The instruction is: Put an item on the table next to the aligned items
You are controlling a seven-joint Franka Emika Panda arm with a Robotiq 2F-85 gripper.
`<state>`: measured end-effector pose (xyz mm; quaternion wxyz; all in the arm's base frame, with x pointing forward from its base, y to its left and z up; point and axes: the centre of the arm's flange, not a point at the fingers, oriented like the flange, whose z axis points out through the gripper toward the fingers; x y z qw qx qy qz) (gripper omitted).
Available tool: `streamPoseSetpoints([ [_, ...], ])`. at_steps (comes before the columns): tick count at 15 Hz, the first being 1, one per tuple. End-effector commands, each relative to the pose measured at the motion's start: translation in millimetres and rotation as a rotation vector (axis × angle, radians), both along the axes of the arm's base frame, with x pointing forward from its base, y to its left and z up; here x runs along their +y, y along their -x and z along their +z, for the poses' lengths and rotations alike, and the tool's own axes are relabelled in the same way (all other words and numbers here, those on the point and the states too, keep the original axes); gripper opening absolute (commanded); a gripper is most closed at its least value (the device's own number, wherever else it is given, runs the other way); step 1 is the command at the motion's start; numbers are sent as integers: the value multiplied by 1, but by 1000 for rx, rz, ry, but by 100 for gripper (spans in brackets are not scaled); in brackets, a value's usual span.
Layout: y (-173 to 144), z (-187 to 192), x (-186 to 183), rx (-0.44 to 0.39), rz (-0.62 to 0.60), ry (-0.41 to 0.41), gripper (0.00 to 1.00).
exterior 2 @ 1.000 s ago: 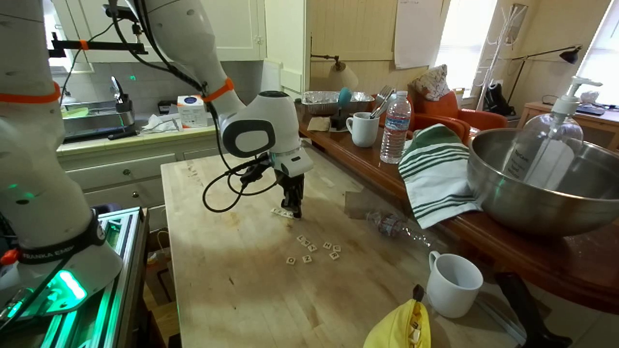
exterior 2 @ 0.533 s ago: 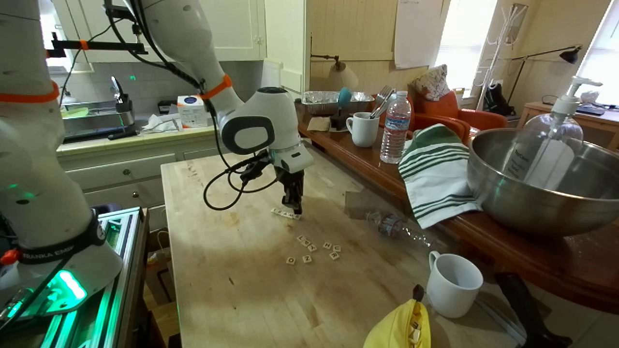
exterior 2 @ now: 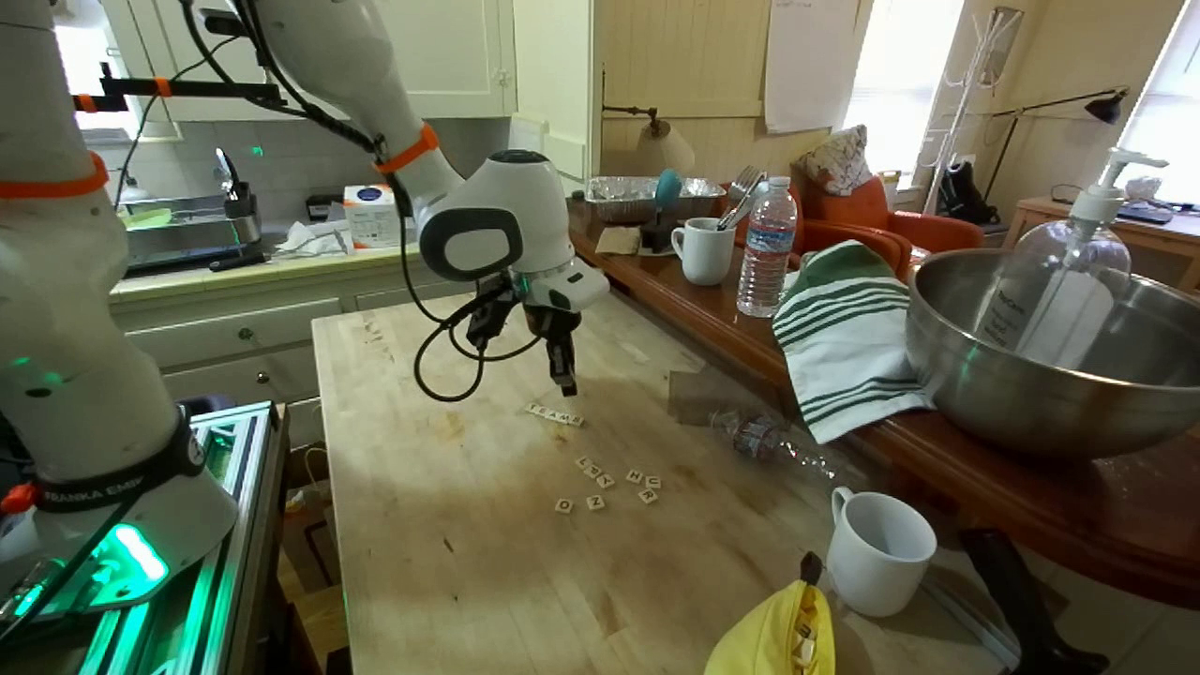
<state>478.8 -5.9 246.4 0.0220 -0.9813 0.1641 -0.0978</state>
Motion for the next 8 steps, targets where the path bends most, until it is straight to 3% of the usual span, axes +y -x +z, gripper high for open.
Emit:
streamPoseSetpoints([
  [1,13,15,-7,22,166,-8,0],
  [8,19,28,-14,3,551,17,0],
])
